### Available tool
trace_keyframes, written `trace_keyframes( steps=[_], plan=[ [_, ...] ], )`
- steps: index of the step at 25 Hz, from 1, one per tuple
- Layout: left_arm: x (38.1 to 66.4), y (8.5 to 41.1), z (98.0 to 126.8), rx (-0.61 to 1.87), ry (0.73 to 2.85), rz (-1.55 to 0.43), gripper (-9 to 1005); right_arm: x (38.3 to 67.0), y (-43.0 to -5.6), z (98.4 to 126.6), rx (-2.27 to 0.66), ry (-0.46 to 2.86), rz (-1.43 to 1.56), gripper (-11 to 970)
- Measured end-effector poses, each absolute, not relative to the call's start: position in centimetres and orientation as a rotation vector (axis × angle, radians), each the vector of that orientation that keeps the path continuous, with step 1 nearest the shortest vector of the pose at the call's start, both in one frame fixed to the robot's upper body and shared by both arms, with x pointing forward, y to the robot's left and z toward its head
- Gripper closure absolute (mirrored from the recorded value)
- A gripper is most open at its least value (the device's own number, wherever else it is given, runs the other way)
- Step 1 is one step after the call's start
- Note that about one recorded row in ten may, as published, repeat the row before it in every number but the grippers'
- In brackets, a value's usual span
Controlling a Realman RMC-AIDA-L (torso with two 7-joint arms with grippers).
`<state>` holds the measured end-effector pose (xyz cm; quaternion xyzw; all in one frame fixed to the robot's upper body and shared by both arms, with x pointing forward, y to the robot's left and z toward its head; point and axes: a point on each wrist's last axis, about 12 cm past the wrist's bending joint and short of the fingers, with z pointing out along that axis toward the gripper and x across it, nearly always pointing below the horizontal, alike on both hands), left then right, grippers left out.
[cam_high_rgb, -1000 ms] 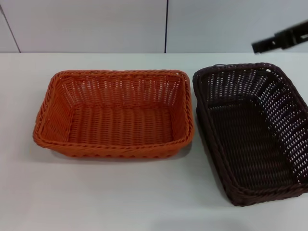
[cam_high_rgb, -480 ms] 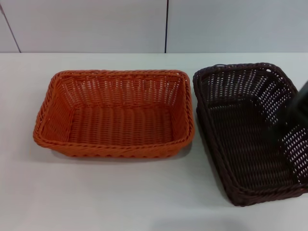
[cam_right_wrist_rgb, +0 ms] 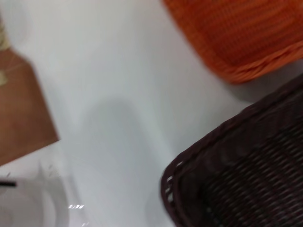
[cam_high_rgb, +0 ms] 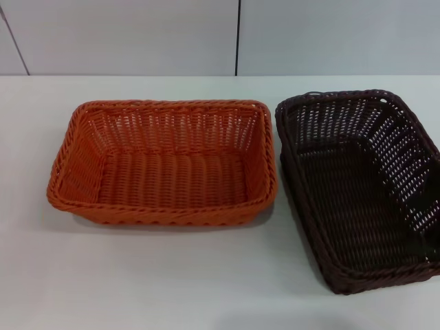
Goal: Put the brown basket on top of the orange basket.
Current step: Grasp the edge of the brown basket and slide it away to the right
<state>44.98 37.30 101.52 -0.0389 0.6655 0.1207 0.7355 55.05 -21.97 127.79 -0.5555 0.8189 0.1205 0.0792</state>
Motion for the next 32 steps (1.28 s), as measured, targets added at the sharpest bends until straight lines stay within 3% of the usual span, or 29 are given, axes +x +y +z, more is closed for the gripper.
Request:
trace_keyframes(
  steps=[18,32],
  plan=[
    [45.0,37.1,101.5,-0.094,1.455,0.257,342,54.7,-22.4,124.0,-1.703,2.612,0.420,302],
    [44.8,37.1,101.7,-0.099,1.437,0.251,342,55.3,-22.6,123.8,-1.708,2.580,0.322,300]
  ],
)
